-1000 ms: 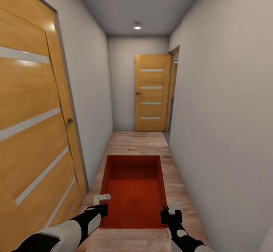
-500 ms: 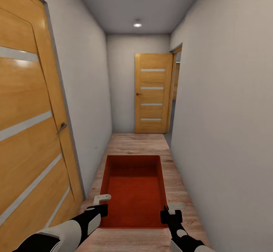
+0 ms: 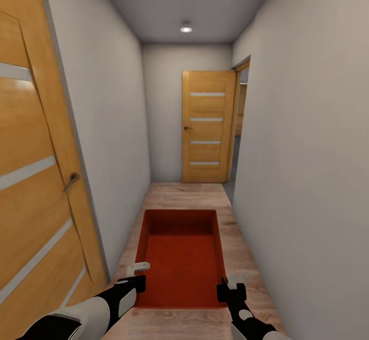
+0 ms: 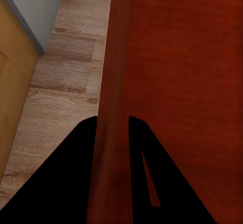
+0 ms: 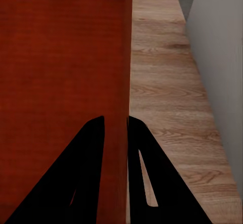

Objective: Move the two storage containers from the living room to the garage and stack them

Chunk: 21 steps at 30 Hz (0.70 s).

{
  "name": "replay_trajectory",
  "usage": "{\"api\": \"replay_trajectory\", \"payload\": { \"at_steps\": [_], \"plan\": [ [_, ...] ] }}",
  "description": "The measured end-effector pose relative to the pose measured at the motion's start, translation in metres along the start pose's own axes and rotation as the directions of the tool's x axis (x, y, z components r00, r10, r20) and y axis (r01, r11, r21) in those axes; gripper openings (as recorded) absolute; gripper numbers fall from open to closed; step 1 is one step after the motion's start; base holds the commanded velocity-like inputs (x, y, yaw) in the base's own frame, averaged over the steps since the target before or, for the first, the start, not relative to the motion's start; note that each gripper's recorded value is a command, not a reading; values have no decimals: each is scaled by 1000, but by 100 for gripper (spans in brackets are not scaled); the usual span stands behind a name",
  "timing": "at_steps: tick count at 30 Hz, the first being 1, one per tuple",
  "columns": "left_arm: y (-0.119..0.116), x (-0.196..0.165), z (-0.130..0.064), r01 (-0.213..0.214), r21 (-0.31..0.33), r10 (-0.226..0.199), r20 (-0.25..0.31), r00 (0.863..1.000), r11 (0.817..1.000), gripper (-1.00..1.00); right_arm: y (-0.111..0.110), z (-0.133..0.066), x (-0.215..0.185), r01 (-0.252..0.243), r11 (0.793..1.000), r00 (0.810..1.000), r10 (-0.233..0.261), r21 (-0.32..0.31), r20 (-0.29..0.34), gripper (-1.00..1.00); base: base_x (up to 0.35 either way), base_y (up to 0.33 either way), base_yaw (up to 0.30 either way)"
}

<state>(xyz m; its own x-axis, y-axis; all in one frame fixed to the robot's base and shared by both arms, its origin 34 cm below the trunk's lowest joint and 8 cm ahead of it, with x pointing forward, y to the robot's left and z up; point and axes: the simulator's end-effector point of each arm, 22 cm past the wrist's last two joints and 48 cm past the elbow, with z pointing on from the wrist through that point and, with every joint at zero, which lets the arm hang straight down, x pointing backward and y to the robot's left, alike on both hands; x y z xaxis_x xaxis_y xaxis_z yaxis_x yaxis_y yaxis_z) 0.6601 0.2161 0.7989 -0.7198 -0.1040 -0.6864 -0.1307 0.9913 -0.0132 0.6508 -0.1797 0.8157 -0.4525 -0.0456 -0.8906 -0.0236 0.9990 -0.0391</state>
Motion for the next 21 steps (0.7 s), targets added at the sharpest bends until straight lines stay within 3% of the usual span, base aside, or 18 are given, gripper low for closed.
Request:
{"api": "replay_trajectory", "payload": {
  "at_steps": [21],
  "plan": [
    [0,0,0,0,0,0,0,1000,1000,-100,0,0,0,0,1000,1000,0,0,0,-100,323,0,0]
  ]
}}
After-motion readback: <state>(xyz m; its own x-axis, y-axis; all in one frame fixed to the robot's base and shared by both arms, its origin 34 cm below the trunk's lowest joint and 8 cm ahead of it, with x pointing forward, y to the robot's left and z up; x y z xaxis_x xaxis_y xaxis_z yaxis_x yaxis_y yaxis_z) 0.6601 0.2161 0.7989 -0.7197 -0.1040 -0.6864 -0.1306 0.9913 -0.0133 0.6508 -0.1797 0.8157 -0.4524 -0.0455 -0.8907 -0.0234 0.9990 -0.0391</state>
